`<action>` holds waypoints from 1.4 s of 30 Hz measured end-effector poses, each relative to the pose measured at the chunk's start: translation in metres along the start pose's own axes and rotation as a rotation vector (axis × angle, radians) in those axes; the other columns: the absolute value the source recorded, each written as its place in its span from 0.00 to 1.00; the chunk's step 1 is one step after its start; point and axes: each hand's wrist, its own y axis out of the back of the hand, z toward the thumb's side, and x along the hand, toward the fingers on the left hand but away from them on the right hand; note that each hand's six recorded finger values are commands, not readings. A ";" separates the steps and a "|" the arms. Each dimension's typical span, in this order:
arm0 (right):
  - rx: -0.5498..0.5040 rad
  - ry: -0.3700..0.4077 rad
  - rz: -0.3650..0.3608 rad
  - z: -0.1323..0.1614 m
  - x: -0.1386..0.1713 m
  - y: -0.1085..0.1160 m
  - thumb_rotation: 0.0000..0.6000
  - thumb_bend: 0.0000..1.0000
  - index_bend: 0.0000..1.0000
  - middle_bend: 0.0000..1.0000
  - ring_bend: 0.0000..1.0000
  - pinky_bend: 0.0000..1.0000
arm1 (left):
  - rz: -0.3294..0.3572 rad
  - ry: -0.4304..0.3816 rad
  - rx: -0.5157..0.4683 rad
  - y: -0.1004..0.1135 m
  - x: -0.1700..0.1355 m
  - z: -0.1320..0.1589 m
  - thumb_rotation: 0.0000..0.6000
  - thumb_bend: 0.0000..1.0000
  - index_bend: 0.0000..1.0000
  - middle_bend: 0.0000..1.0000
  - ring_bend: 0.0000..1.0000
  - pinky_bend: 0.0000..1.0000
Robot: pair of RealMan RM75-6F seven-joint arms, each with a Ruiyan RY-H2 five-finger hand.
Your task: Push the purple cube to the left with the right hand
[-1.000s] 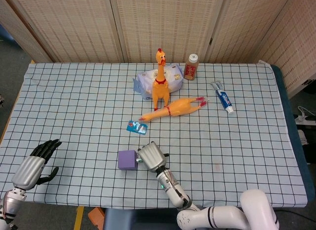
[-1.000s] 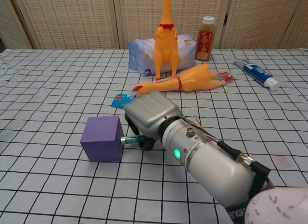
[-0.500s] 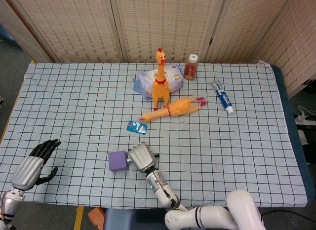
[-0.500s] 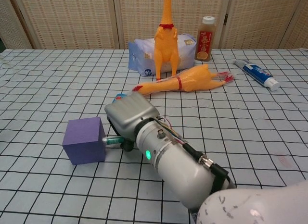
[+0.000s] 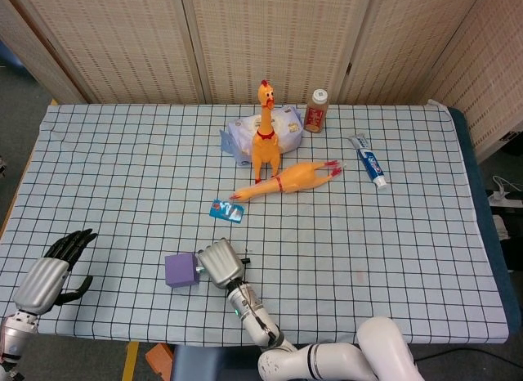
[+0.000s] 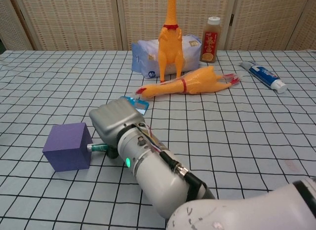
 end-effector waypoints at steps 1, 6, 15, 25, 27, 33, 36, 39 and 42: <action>0.004 -0.003 -0.002 -0.001 0.000 0.000 1.00 0.34 1.00 0.78 0.59 0.57 | 0.001 0.000 -0.001 0.000 0.000 0.000 1.00 0.44 0.00 0.00 0.00 0.12; 0.017 -0.021 -0.021 -0.015 0.009 0.004 1.00 0.34 1.00 0.78 0.59 0.57 | 0.007 -0.002 0.001 0.002 -0.002 0.000 1.00 0.44 0.00 0.00 0.00 0.12; 0.066 -0.117 -0.048 -0.096 0.049 0.013 1.00 0.34 1.00 0.78 0.59 0.57 | 0.006 -0.005 0.024 -0.001 -0.003 0.003 1.00 0.44 0.00 0.00 0.00 0.12; 0.094 -0.230 0.020 -0.190 0.114 -0.026 1.00 0.33 0.67 0.60 0.51 0.56 | -0.013 -0.004 0.058 -0.010 0.000 0.008 1.00 0.44 0.00 0.00 0.00 0.12; 0.055 -0.237 0.031 -0.202 0.121 -0.037 1.00 0.33 0.43 0.47 0.42 0.54 | -0.017 0.000 0.063 -0.012 0.002 0.009 1.00 0.44 0.00 0.00 0.00 0.12; -0.066 -0.208 0.097 -0.225 0.138 -0.066 1.00 0.21 0.00 0.05 0.08 0.37 | -0.026 0.007 0.069 -0.015 0.006 0.009 1.00 0.44 0.00 0.00 0.00 0.12; -0.081 -0.192 0.103 -0.235 0.151 -0.066 1.00 0.17 0.00 0.01 0.05 0.34 | -0.028 0.006 0.071 -0.015 0.006 0.009 1.00 0.44 0.00 0.00 0.00 0.13; -0.089 -0.186 0.092 -0.243 0.171 -0.057 1.00 0.16 0.00 0.00 0.05 0.33 | -0.028 0.011 0.072 -0.015 0.005 0.009 1.00 0.44 0.00 0.00 0.00 0.14; -0.096 -0.203 0.045 -0.256 0.198 -0.039 1.00 0.16 0.00 0.00 0.04 0.30 | -0.015 0.015 0.076 -0.013 0.005 0.008 1.00 0.44 0.00 0.00 0.00 0.14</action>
